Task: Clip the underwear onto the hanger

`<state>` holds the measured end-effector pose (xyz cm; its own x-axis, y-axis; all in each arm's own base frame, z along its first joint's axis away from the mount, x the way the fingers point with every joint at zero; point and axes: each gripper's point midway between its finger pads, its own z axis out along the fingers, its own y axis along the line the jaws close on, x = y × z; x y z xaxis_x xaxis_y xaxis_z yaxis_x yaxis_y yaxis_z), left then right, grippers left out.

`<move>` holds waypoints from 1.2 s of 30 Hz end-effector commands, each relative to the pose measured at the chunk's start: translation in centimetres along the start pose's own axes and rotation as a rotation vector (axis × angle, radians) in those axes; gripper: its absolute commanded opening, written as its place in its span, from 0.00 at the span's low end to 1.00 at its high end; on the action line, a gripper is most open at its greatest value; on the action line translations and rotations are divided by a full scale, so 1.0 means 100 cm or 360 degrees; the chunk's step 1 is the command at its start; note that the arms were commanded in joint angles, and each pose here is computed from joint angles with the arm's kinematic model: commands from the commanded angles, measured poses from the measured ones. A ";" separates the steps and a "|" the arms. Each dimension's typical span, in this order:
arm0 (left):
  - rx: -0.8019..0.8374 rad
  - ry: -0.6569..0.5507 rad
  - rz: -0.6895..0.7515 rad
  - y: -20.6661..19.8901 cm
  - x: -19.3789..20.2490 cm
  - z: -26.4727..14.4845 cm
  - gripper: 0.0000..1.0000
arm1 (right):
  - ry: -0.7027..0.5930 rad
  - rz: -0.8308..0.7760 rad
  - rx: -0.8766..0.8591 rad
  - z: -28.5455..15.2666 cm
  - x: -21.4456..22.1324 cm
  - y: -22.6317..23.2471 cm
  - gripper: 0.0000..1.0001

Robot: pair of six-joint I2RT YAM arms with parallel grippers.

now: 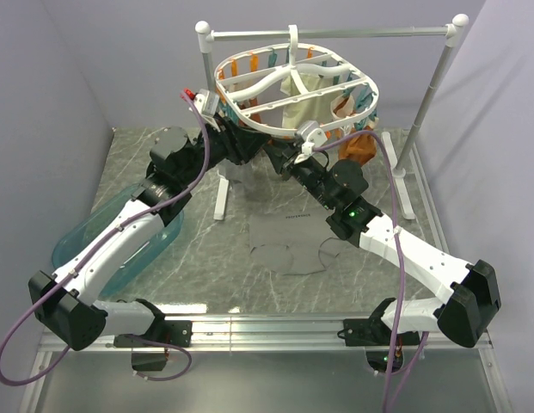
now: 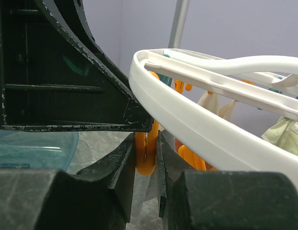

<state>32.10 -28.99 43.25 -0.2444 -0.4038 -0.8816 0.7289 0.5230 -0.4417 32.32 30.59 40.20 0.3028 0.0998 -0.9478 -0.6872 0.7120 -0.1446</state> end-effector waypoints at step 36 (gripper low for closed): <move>0.0128 -0.0097 -0.0038 -0.017 -0.007 -0.003 0.09 | 0.0011 -0.0063 -0.0055 0.018 -0.007 -0.003 0.04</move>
<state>32.41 -29.08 42.60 -0.2502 -0.4413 -0.8618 0.7195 0.5109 -0.4705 33.61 31.15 39.40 0.2668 0.0494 -0.9625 -0.6914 0.7056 -0.1554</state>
